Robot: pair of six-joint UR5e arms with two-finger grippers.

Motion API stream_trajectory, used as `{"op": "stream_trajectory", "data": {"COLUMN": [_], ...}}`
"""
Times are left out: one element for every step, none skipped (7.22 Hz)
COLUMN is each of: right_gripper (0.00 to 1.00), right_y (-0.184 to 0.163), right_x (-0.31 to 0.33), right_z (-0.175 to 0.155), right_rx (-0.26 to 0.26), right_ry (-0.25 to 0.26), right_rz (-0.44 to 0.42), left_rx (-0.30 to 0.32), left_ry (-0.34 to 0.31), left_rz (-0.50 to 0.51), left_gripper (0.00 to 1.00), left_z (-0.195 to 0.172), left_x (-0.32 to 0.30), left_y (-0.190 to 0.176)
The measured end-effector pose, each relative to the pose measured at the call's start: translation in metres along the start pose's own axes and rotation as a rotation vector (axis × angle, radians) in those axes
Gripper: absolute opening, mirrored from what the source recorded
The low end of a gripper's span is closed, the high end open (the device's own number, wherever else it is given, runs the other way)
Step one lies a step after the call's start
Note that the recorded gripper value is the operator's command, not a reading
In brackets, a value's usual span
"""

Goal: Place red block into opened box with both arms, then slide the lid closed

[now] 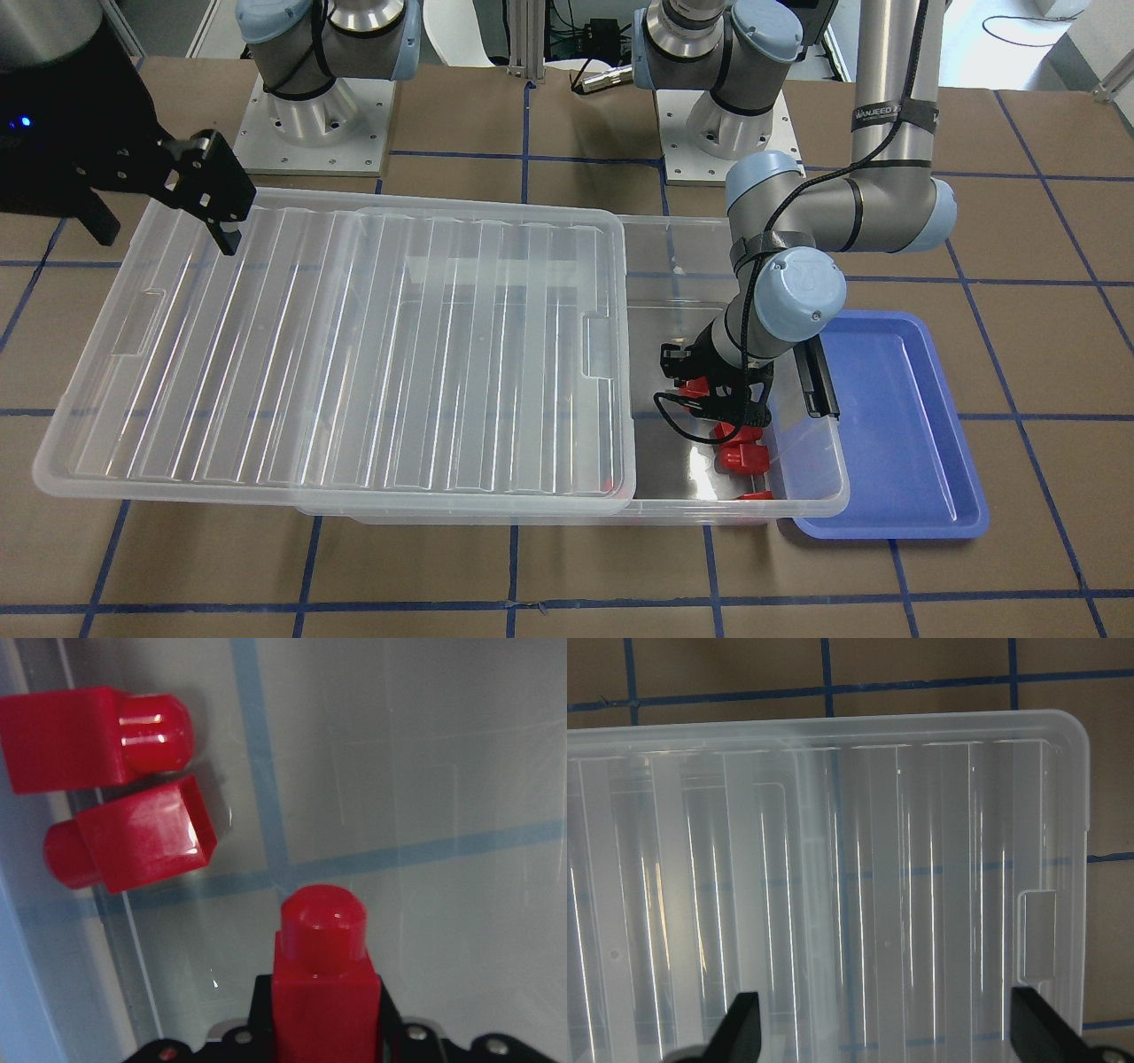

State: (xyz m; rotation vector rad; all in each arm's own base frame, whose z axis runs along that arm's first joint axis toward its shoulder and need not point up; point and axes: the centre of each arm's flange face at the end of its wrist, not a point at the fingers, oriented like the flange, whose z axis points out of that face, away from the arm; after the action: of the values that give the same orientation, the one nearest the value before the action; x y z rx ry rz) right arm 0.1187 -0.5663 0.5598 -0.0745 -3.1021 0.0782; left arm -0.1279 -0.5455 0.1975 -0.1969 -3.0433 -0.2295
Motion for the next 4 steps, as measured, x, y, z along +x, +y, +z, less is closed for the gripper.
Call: {"op": "stream_trajectory", "data": {"right_gripper": [1.0, 1.0, 1.0, 1.0], "right_y": [0.003, 0.019, 0.046, 0.074], "right_x": [-0.001, -0.001, 0.001, 0.004], "right_z": [0.017, 0.017, 0.012, 0.015], "right_rx": [-0.008, -0.006, 0.0, 0.006], "right_ry": [-0.001, -0.004, -0.002, 0.004], "right_rz": [-0.014, -0.026, -0.039, -0.045], "left_rx": [-0.008, -0.015, -0.02, -0.023], "left_ry": [0.002, 0.003, 0.004, 0.004], "left_rz": [-0.001, -0.004, -0.013, -0.032], "left_gripper": [0.14, 0.55, 0.96, 1.0], "left_z": [0.006, 0.011, 0.014, 0.016], "left_x": [0.0, -0.001, -0.001, -0.001], "left_y": [0.0, -0.001, -0.001, -0.001]}}
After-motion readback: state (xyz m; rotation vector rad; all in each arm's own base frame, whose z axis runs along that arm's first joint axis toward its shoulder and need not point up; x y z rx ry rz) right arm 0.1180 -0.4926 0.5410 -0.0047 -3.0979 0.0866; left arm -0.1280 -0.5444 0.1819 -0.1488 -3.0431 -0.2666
